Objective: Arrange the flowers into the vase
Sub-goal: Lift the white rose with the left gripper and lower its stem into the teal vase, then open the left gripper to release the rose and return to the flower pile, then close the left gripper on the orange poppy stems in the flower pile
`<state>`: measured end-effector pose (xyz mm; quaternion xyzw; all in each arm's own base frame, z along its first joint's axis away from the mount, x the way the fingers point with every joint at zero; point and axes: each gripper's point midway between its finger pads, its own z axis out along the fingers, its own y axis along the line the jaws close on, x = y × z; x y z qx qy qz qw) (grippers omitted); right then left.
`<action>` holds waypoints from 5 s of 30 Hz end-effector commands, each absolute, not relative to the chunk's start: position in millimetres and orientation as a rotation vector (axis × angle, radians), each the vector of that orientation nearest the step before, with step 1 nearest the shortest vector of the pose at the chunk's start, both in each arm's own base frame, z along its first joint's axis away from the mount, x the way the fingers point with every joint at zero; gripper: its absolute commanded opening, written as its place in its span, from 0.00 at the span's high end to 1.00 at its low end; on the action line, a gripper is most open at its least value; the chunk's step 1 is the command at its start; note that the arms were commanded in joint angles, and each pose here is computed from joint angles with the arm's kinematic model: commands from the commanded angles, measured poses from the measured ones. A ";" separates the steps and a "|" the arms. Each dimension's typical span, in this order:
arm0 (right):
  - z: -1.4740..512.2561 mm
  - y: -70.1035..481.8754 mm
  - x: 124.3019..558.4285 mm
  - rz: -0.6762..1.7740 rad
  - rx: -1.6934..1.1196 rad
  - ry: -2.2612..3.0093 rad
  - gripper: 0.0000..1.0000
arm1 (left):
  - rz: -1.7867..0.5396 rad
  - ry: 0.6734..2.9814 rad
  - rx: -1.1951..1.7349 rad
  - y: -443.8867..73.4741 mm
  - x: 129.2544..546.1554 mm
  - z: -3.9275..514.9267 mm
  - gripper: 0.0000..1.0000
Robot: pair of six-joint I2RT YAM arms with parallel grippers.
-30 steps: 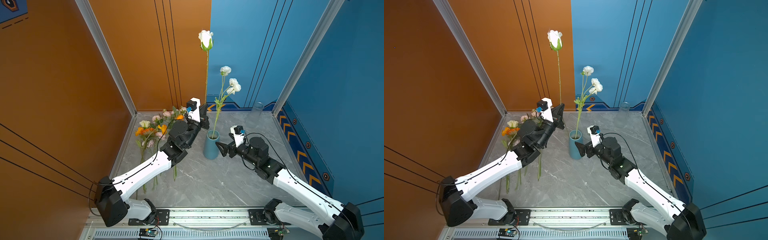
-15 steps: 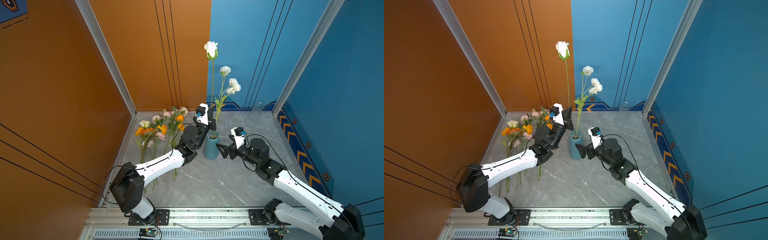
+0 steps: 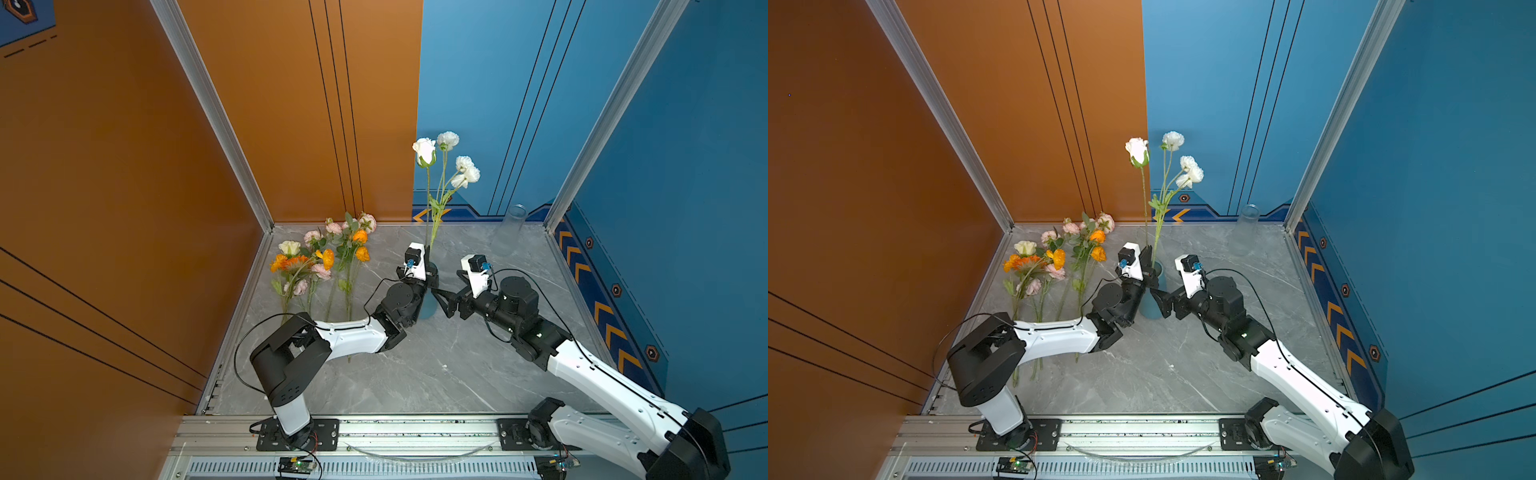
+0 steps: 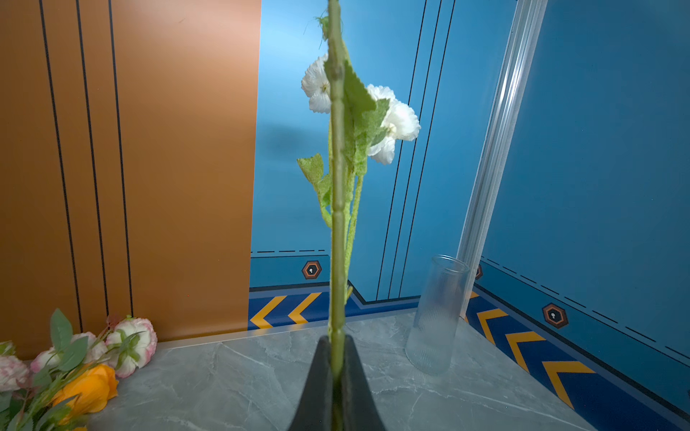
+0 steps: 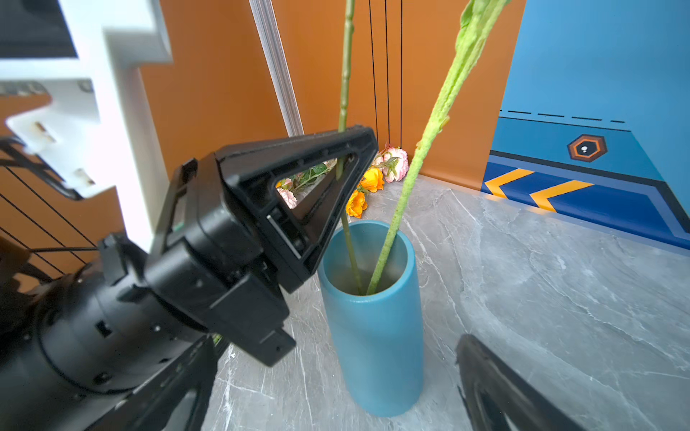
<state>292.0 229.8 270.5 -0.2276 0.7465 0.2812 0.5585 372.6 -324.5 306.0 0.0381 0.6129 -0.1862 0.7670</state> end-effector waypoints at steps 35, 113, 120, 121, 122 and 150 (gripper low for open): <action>276.1 239.4 285.4 0.742 -0.575 1.689 0.00 | -0.484 1.575 0.142 -286.9 383.0 337.5 0.48; 195.5 367.8 231.0 0.787 -0.956 1.673 0.00 | 0.000 2.739 -0.102 -88.4 358.4 72.7 0.96; 194.6 358.7 243.3 0.845 -0.887 1.694 0.00 | -0.045 2.837 -0.047 -101.0 350.4 42.9 0.95; 194.2 357.6 244.3 0.842 -0.885 1.697 0.00 | -0.053 2.846 -0.033 -104.0 350.9 40.2 0.94; 194.6 356.7 245.0 0.838 -0.884 1.697 0.00 | -0.052 2.853 -0.027 -104.8 351.6 38.0 0.93; 198.6 350.8 245.3 0.823 -0.888 1.691 0.00 | -0.041 2.832 -0.020 -105.3 359.5 47.9 0.89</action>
